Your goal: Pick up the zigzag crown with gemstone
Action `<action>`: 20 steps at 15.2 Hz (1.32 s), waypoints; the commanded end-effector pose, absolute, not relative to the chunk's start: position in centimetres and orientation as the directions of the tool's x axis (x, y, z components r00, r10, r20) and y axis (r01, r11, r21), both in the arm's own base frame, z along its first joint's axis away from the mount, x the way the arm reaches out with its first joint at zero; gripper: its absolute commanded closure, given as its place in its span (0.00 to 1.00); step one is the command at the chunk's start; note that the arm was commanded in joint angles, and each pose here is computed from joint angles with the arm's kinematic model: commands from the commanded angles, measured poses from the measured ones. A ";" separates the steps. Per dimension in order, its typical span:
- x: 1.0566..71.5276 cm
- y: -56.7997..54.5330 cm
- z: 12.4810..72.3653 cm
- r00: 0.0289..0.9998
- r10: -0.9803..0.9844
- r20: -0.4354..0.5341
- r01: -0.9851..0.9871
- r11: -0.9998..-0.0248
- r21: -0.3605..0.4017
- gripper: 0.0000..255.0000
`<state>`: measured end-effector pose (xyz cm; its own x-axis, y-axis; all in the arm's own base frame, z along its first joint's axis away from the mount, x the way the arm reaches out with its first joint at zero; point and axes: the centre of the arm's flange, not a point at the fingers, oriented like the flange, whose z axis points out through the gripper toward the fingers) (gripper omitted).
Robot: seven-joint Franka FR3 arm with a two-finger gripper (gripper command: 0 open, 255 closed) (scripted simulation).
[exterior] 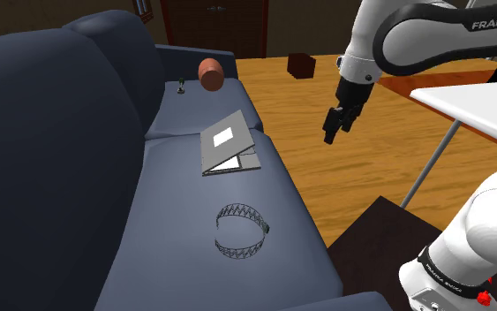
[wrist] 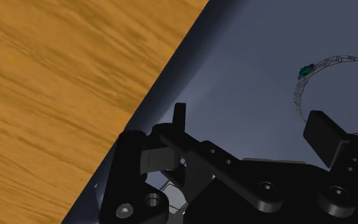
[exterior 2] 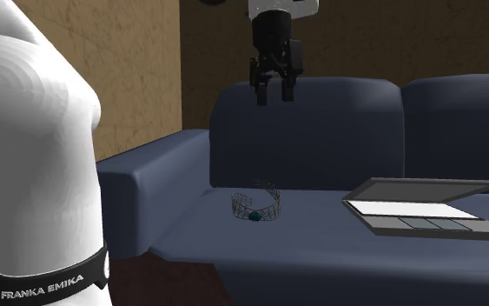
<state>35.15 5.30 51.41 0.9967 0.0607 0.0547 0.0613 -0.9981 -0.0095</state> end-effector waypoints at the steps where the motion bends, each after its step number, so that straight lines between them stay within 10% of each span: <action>1: 35.9 6.6 49.2 0.996 0.063 0.056 0.064 -0.998 -0.021 0.00; 20: 43.0 19.3 29.7 0.994 0.094 0.052 0.100 -0.987 -0.126 0.00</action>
